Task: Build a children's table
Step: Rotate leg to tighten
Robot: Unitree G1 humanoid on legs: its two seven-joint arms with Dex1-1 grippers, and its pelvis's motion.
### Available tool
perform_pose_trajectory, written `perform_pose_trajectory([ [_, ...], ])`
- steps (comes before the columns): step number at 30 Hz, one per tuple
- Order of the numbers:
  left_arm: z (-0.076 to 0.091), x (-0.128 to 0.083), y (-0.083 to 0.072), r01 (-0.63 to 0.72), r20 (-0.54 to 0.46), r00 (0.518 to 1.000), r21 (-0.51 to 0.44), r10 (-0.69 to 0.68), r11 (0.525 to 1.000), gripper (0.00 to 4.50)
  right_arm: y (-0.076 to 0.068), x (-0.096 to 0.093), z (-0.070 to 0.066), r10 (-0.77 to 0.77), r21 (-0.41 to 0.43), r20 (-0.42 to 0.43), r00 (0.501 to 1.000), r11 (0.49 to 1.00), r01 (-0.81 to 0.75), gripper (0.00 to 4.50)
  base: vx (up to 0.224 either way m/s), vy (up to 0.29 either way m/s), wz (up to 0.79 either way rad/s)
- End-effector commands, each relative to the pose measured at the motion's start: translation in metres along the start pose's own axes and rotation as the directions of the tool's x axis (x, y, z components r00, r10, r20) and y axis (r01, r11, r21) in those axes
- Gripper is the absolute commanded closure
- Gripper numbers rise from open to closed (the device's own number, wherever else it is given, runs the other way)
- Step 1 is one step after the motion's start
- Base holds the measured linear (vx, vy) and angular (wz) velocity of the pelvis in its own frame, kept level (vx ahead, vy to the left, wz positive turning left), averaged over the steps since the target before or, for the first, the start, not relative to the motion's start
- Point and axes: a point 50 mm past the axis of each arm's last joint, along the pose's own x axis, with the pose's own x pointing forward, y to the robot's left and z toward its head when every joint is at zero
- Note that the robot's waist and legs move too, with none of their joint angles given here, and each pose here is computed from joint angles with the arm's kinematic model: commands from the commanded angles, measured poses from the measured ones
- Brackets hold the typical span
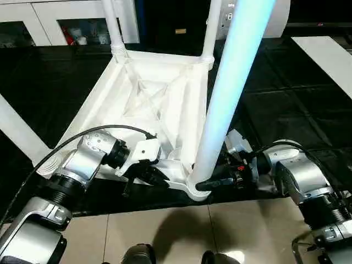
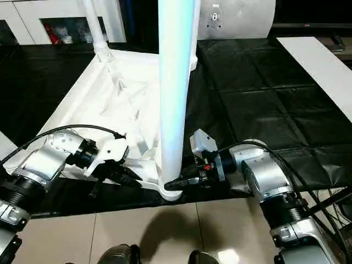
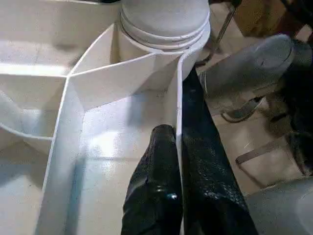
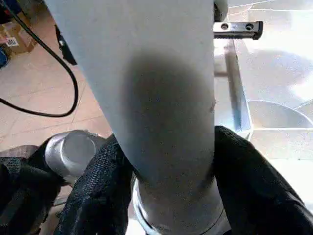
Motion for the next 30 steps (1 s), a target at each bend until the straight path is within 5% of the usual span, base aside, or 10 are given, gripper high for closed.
perform_pose_trajectory([
  [1,0.002,0.009,-0.004,0.055,0.017,0.998,-0.012,-0.054,0.998,4.5,0.008,0.004,0.0,0.075,0.047,0.047,0.996,0.996,-0.077,2.45,0.0,0.0,0.0],
  [8,0.006,0.012,-0.002,-0.094,0.1,0.989,-0.117,0.106,0.989,4.5,0.015,0.024,-0.002,-0.031,0.122,0.143,0.989,0.992,0.013,2.45,0.0,0.0,0.0],
  [14,0.015,0.028,0.005,-0.254,0.143,0.946,-0.23,0.291,0.939,4.5,0.007,0.052,-0.006,-0.293,0.175,0.132,0.947,0.947,0.269,2.45,0.0,0.0,0.0],
  [18,0.029,0.045,0.013,-0.336,0.154,0.906,-0.305,0.394,0.891,4.5,-0.003,0.075,0.002,-0.447,0.263,0.146,0.882,0.877,0.401,2.46,0.0,0.0,0.0],
  [22,0.044,0.061,0.03,-0.454,0.125,0.839,-0.374,0.529,0.808,4.5,-0.022,0.104,0.015,-0.631,0.36,0.122,0.766,0.747,0.558,2.46,0.0,0.0,0.0],
  [26,0.049,0.066,0.037,-0.5,0.1,0.815,-0.378,0.571,0.779,4.5,-0.031,0.116,0.019,-0.705,0.386,0.08,0.705,0.674,0.63,2.46,0.0,0.0,0.0],
  [29,0.05,0.065,0.041,-0.537,0.068,0.799,-0.366,0.597,0.76,4.5,-0.033,0.122,0.024,-0.717,0.382,0.089,0.691,0.665,0.641,2.46,0.0,0.0,0.0],
  [30,0.05,0.064,0.042,-0.544,0.059,0.797,-0.36,0.601,0.758,4.5,-0.033,0.123,0.026,-0.718,0.376,0.095,0.689,0.667,0.643,1.9,0.0,0.0,0.0],
])
